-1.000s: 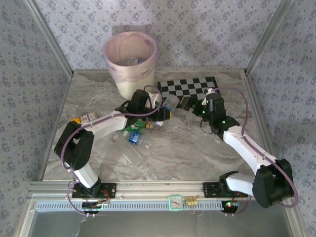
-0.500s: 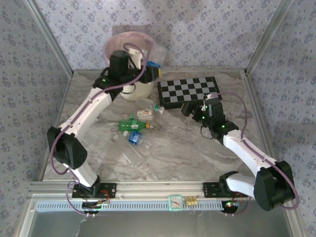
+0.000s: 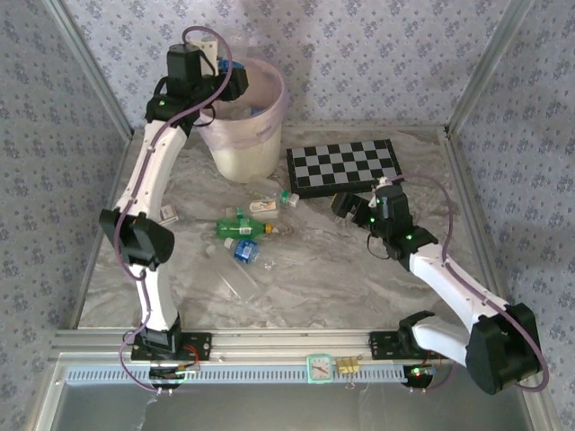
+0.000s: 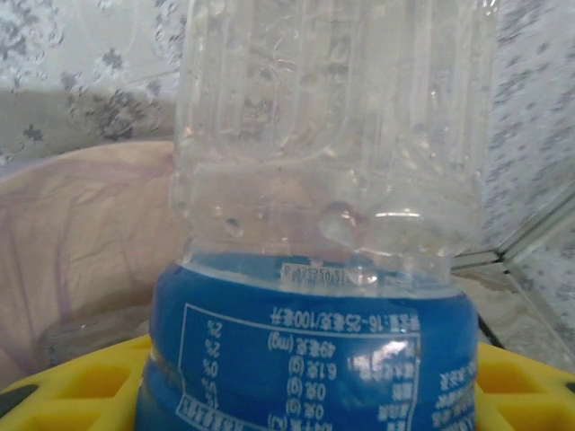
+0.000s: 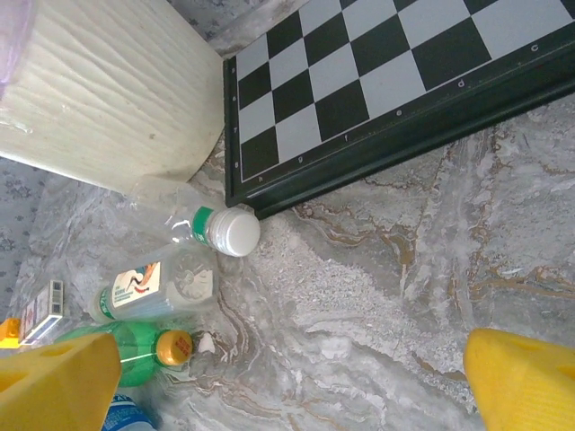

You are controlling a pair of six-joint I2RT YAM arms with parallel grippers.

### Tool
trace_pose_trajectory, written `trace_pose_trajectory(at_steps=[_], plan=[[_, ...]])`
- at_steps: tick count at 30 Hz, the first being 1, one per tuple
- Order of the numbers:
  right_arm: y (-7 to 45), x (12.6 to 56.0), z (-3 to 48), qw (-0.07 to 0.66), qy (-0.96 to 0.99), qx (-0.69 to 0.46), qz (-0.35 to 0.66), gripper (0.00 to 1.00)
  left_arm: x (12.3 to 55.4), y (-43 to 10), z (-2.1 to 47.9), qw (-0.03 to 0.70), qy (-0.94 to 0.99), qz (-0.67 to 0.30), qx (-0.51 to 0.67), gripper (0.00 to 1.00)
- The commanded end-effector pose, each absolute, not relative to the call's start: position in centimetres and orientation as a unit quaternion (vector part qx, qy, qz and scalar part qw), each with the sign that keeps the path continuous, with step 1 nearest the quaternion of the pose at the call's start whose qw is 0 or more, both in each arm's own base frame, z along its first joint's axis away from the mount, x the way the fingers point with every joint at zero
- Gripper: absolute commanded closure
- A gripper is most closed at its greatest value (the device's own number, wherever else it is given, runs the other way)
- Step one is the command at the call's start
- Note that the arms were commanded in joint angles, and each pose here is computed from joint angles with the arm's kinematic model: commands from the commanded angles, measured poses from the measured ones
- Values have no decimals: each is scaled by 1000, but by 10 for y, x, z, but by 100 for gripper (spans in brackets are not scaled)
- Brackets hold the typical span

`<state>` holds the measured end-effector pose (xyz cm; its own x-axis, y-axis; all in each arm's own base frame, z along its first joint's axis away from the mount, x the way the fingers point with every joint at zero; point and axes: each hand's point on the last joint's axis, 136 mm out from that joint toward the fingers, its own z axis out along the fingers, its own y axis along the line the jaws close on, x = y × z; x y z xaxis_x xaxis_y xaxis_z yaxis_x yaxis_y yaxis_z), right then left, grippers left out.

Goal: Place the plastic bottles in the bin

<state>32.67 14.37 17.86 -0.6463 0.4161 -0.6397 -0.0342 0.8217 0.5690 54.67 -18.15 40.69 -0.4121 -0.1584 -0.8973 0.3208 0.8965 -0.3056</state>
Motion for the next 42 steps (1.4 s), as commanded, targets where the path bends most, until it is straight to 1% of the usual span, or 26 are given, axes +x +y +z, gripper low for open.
trace_pose_trajectory(at_steps=[1,7,13,15,17,20,27,28,33,36,39,42], plan=[[136,321,176,407,867,117,262,0,551,-173,385,503,842,-191,43,50],[131,317,175,411,866,123,257,0,563,-176,350,463,867,-180,42,49],[129,315,175,413,866,124,255,0,567,-176,333,447,876,-176,38,44],[129,315,175,412,866,123,255,0,567,-176,333,447,877,-176,37,38],[128,315,175,414,865,125,254,0,567,-175,334,448,876,-175,35,29],[128,315,176,415,865,125,253,0,566,-175,341,454,873,-177,33,20],[131,316,175,418,865,121,252,0,556,-173,371,478,857,-191,28,5],[133,316,175,420,864,116,252,0,553,-174,376,481,854,-194,29,4],[152,318,173,420,866,87,259,0,535,-174,404,507,835,-212,30,2],[175,319,172,412,867,58,274,0,522,-172,418,531,817,-223,26,2],[207,316,166,396,873,3,285,0,502,-164,419,549,803,-230,15,1],[247,304,156,361,882,-63,295,0,482,-153,400,558,798,-228,-6,0]])
